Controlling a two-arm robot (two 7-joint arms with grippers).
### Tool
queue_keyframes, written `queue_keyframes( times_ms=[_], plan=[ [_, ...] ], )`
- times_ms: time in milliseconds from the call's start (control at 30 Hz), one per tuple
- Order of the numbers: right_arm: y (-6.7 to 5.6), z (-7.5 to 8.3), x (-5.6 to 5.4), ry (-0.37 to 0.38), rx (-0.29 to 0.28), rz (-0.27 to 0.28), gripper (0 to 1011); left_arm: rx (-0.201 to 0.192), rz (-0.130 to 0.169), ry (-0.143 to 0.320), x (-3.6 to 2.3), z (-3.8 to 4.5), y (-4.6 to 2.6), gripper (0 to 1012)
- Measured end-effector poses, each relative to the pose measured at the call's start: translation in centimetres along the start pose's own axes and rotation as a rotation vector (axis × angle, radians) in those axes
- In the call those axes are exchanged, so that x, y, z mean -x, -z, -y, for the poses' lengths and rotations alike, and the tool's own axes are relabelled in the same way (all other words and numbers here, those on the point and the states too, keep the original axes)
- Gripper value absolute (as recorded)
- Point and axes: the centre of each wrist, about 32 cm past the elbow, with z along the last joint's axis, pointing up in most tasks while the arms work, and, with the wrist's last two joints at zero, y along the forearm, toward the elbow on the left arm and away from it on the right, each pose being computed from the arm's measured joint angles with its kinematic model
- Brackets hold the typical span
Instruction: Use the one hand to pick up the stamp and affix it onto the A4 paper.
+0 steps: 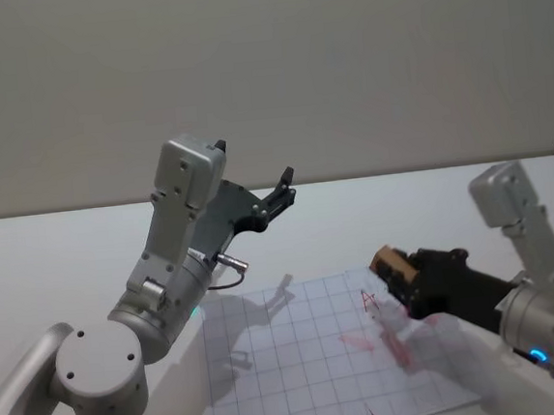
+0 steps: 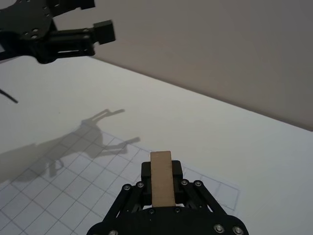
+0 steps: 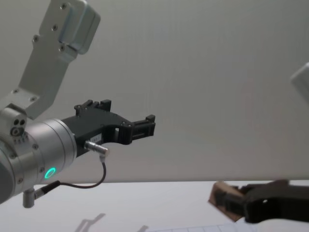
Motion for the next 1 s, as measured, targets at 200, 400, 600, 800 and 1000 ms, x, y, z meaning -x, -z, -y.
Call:
queue_keyframes(
  times_ms=[200,400,600,800,1000],
  plan=[
    [0.1,1.1,-0.7,0.072,-0.03,-0.022,219,0.0,0.0,0.0,0.0,0.0,0.0,1001],
    [0.5,2.8,-1.6,0.175,-0.042,-0.034,219,0.0,0.0,0.0,0.0,0.0,0.0,1001],
    [1.0,4.7,-2.4,0.273,-0.037,-0.027,219,0.0,0.0,0.0,0.0,0.0,0.0,1001],
    [1.1,6.0,-2.9,0.332,-0.026,-0.006,219,0.0,0.0,0.0,0.0,0.0,0.0,1001],
    [1.1,7.1,-3.1,0.349,-0.014,0.017,219,0.0,0.0,0.0,0.0,0.0,0.0,1001]
  ],
)
